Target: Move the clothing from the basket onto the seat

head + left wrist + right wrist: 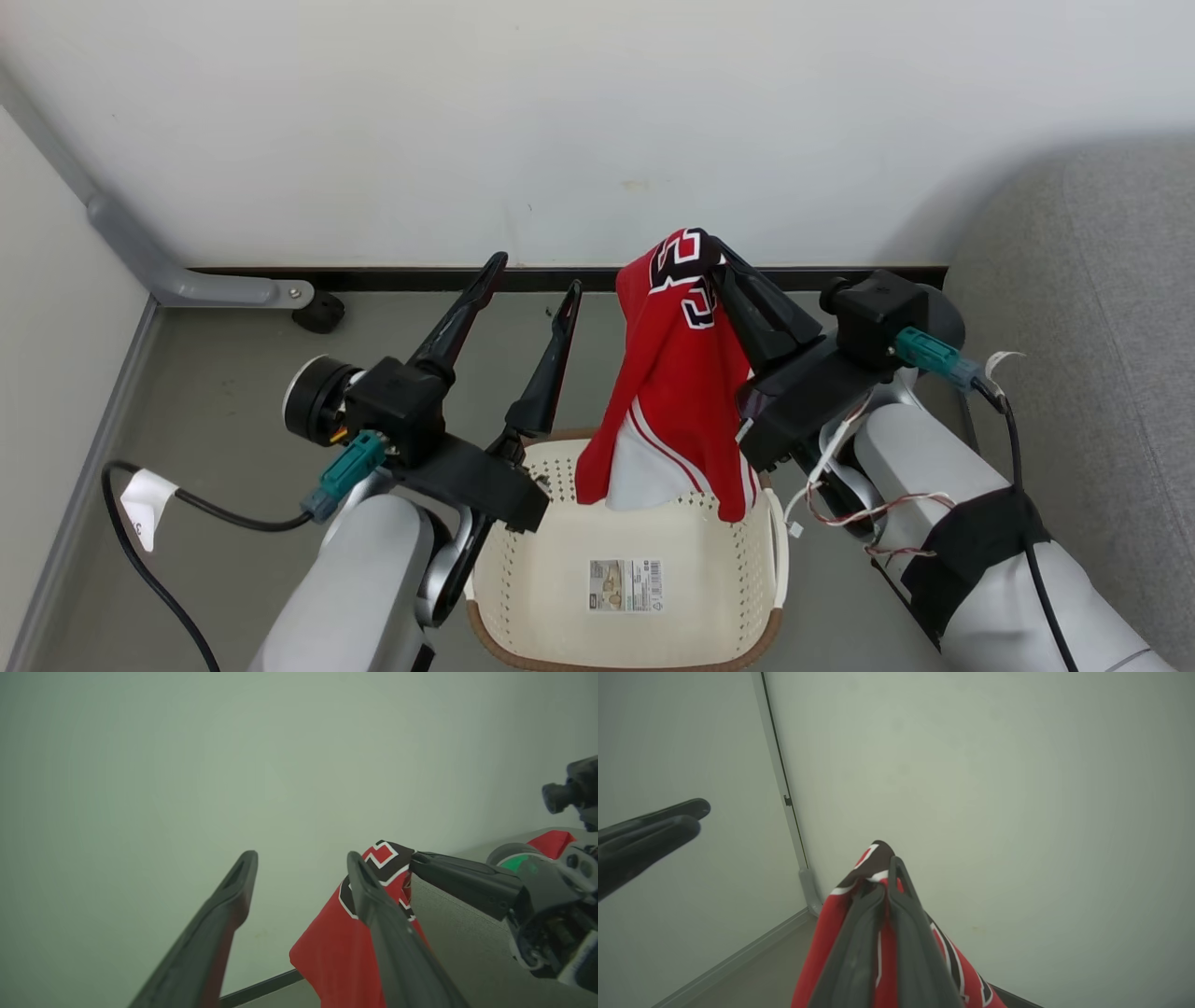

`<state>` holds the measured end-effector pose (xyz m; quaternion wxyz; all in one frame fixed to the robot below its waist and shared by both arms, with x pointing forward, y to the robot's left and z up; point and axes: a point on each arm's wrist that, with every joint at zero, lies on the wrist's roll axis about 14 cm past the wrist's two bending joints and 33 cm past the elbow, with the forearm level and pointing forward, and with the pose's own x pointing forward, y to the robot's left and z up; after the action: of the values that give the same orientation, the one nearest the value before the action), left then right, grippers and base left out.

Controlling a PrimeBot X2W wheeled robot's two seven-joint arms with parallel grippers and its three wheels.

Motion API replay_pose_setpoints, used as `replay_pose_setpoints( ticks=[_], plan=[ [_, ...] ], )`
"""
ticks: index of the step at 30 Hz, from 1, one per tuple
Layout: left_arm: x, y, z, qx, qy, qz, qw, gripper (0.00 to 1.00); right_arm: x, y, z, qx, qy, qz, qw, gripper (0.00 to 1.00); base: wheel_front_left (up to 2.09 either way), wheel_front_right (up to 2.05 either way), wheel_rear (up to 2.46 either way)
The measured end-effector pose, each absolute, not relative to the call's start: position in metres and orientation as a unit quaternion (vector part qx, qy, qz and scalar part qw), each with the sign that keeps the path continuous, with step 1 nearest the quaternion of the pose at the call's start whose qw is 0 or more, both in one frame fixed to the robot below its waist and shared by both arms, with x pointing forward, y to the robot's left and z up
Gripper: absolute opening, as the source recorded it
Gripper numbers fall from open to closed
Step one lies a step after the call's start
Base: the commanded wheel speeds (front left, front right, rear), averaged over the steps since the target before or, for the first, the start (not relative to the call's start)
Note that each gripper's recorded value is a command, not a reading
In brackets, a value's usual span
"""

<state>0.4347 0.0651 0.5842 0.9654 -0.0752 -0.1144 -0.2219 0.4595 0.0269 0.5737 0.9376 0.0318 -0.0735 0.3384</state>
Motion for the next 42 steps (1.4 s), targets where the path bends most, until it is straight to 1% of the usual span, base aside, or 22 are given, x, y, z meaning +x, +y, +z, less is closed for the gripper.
replay_pose_setpoints(
  ticks=[10, 17, 22, 30, 42],
  plan=[
    [0.431, 0.062, 0.554, -0.078, -0.075, -0.219, 0.97, 1.0, 0.465, -0.004, 0.582, 0.03, -0.086, 0.302, 0.949, 0.0, 0.0, 0.0, 0.0],
    [0.428, 0.051, 0.544, -0.084, -0.062, -0.232, 0.967, 1.0, 0.469, -0.024, 0.586, 0.024, -0.094, 0.278, 0.956, 0.0, 0.0, 0.0, 0.0],
    [0.415, 0.038, 0.532, -0.087, -0.045, -0.252, 0.963, 1.0, 0.469, -0.041, 0.591, 0.016, -0.1, 0.257, 0.961, 0.0, 0.0, 0.0, 0.0],
    [0.401, 0.012, 0.533, -0.097, -0.048, -0.288, 0.952, 1.0, 0.466, -0.074, 0.601, -0.009, -0.115, 0.224, 0.968, 0.0, 0.0, 0.0, 0.0],
    [0.389, -0.036, 0.554, -0.115, -0.073, -0.357, 0.924, 1.0, 0.462, -0.151, 0.628, -0.055, -0.144, 0.143, 0.978, 0.0, 0.0, 0.0, 0.0]
  ],
)
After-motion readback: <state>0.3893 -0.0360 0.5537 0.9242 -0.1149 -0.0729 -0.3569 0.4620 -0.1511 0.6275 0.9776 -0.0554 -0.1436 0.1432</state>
